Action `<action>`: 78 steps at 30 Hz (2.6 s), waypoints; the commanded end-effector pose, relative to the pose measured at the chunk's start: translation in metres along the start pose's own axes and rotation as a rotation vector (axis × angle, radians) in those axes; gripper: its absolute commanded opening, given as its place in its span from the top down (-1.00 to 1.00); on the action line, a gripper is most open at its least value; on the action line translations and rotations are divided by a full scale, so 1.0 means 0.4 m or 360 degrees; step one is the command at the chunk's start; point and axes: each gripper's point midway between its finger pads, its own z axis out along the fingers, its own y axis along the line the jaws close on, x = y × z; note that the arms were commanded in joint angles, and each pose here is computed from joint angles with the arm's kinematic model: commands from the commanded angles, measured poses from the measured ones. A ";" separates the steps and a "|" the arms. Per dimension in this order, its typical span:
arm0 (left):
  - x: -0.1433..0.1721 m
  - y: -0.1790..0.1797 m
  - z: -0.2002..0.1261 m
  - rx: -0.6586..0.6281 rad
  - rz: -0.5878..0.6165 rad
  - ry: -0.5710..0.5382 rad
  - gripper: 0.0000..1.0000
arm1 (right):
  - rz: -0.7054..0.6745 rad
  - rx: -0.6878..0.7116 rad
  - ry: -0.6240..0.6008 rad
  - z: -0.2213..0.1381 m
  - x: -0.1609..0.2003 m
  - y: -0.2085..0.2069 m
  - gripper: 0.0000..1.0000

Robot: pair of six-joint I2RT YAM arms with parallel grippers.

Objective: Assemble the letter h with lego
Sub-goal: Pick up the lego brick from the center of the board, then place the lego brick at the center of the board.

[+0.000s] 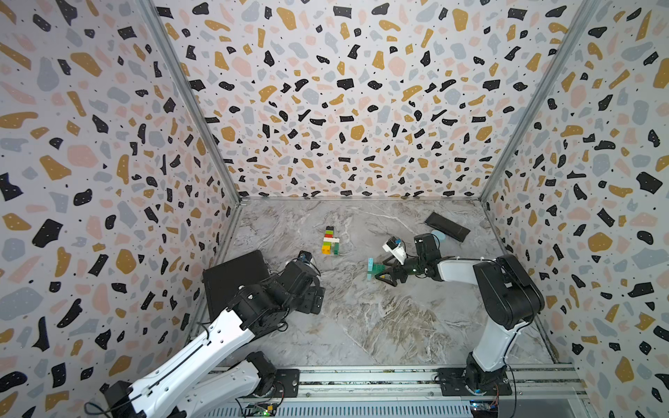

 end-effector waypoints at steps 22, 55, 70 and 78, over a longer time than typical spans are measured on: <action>-0.028 -0.006 -0.007 0.0042 -0.0056 -0.0024 -0.98 | -0.0123 0.0111 0.0010 0.013 -0.011 0.012 -0.03; -0.028 -0.001 -0.002 0.0047 -0.0080 -0.0008 -0.98 | 0.1265 -0.0564 0.0402 0.127 -0.156 0.009 0.24; -0.027 -0.003 -0.004 0.0058 -0.0085 -0.0006 -0.98 | 0.1372 -0.0396 0.0478 0.142 -0.101 -0.106 -0.14; -0.029 0.005 -0.002 0.0040 -0.0095 -0.0005 -0.98 | 0.1349 -0.0044 0.0476 0.094 -0.065 -0.154 -0.28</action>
